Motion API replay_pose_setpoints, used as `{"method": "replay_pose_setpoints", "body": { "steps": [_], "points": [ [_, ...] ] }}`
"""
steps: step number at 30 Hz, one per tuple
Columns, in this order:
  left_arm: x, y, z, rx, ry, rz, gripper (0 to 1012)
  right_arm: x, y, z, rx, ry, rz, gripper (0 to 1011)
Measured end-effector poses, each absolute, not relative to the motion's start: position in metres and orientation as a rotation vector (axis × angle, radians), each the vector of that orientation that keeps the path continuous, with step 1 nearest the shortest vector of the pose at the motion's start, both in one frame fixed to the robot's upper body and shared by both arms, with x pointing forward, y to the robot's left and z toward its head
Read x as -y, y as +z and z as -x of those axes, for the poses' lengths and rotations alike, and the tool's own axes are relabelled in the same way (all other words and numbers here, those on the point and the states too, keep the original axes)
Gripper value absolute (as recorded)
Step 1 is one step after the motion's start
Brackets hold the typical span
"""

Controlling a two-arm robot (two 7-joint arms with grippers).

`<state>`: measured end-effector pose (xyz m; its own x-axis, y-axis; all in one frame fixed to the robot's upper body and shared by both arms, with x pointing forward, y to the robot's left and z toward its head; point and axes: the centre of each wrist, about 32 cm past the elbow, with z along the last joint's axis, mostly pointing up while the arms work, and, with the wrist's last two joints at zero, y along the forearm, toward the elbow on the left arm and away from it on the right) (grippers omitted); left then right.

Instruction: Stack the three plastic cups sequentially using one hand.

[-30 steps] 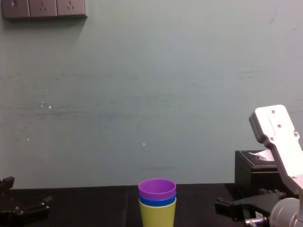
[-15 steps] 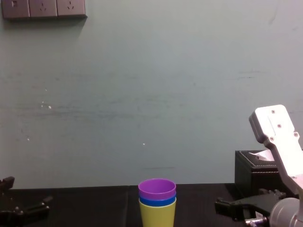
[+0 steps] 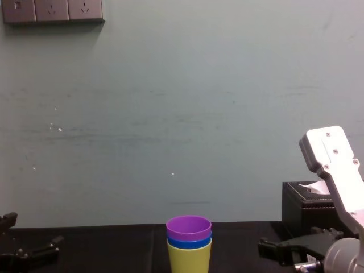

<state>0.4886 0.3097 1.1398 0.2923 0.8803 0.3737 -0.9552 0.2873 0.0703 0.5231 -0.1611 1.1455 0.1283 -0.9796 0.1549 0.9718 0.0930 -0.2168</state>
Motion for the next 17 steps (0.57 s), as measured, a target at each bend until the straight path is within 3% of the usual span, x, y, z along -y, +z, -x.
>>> {"method": "replay_pose_setpoints", "body": {
  "steps": [17],
  "points": [
    [-0.3097, 1.1398, -0.4886, 0.285, 1.248, -0.305, 1000, 0.1611, 1.1455, -0.5231, -0.032, -1.448, 0.293, 1003]
  ]
}}
